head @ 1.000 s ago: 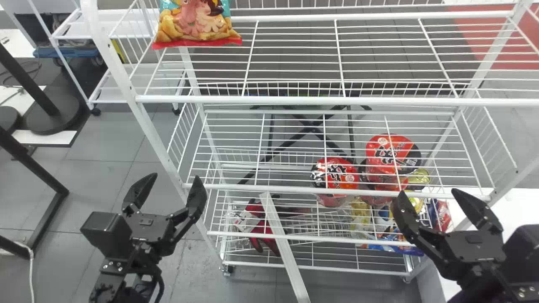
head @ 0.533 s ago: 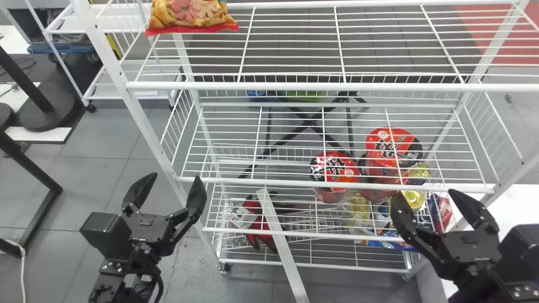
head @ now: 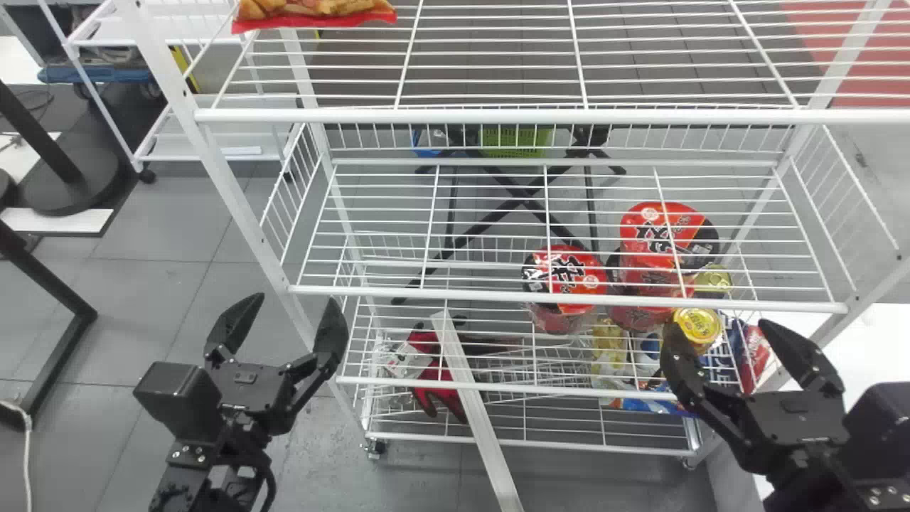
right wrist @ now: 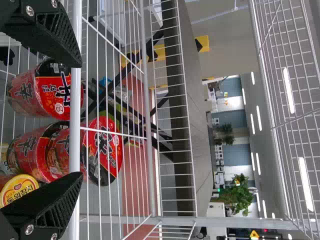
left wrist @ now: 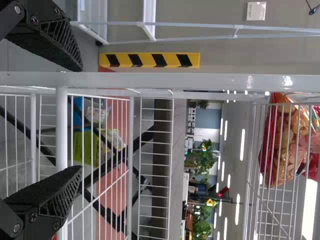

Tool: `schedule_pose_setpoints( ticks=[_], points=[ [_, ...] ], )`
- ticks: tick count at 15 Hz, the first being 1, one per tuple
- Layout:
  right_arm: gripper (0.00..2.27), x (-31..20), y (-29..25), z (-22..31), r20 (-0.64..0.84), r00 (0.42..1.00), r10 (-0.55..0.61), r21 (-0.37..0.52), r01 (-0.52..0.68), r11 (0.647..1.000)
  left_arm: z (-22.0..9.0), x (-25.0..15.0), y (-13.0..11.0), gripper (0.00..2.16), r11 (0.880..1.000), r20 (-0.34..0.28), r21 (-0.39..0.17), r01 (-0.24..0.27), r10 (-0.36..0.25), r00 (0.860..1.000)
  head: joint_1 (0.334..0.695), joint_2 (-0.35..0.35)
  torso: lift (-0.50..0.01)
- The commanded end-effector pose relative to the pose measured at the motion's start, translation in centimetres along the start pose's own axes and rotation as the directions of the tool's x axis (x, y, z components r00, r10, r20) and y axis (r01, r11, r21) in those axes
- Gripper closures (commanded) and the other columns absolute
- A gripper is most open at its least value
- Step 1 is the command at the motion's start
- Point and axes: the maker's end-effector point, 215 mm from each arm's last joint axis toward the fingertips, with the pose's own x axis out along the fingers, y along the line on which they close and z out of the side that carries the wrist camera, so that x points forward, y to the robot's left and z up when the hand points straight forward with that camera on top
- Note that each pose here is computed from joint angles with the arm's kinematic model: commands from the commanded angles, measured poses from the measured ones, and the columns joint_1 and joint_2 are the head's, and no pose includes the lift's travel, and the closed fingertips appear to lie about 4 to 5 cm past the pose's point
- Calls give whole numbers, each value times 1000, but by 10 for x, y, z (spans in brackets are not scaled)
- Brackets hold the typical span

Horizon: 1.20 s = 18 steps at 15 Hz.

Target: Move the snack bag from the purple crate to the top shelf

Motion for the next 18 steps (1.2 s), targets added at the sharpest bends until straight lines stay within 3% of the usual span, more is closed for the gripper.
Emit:
schedule_pose_setpoints(
  ticks=[1, 18],
  points=[
    [22, 0, 0, 3, 9, 1000, 0, -1, 0, 1000, 1, 0, 0, 130, 1000, 2, 1, 0, 0, 1000, 695, 67, -315],
    [22, 0, -2, -3, 0, 1000, -4, -1, 4, 1000, -3, -1, 1, 134, 1000, 0, 0, 0, 0, 1000, 695, 66, -383]
  ],
)
